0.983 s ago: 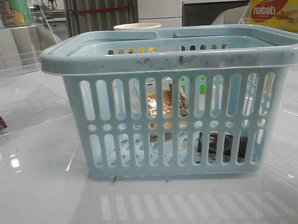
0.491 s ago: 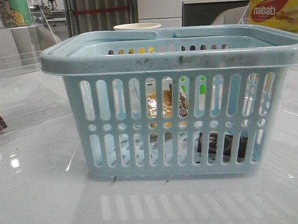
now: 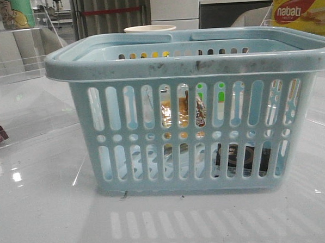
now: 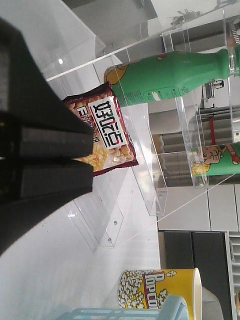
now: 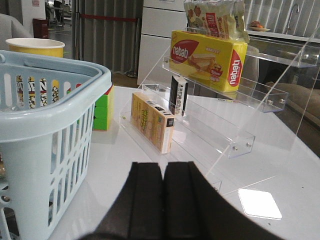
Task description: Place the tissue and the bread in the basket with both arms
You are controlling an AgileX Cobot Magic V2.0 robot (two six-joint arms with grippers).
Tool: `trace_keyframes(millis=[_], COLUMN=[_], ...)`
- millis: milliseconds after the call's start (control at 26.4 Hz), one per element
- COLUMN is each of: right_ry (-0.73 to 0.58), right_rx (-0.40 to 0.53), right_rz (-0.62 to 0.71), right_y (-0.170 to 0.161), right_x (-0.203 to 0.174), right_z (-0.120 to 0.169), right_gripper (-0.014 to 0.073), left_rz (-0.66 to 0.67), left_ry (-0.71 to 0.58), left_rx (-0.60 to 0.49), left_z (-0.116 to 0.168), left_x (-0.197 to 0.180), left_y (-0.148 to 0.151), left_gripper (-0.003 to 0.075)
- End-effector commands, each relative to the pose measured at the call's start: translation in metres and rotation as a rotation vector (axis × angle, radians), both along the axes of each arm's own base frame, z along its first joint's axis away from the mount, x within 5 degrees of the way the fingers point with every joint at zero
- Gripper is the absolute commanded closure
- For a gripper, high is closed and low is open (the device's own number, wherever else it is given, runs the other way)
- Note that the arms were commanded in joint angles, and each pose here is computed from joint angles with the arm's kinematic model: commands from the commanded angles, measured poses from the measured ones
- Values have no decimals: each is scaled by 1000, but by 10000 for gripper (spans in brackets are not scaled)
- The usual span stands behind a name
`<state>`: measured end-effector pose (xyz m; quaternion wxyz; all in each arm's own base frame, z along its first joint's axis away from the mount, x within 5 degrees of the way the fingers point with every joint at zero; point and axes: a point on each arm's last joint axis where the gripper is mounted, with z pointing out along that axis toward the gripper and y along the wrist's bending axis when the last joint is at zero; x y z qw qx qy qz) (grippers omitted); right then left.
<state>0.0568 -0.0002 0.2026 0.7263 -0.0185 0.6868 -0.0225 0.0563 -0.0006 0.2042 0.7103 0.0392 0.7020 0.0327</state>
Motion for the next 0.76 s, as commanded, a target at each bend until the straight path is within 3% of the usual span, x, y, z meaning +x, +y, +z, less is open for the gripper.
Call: trace_keyframes(millis=[0,718], right_ry=[-118,-118], right_rx=[-8,-6], right_rz=[-7,24], right_y=[0,1], right_x=[-3,-3], right_z=[10,10], right_gripper=[540,540], left_rz=[-6,-6], left_ry=[-108,-108], left_rx=[-12,-12], left_z=[9,9], left_x=[-2,-2], left_y=[0,0], left_gripper=[629,629])
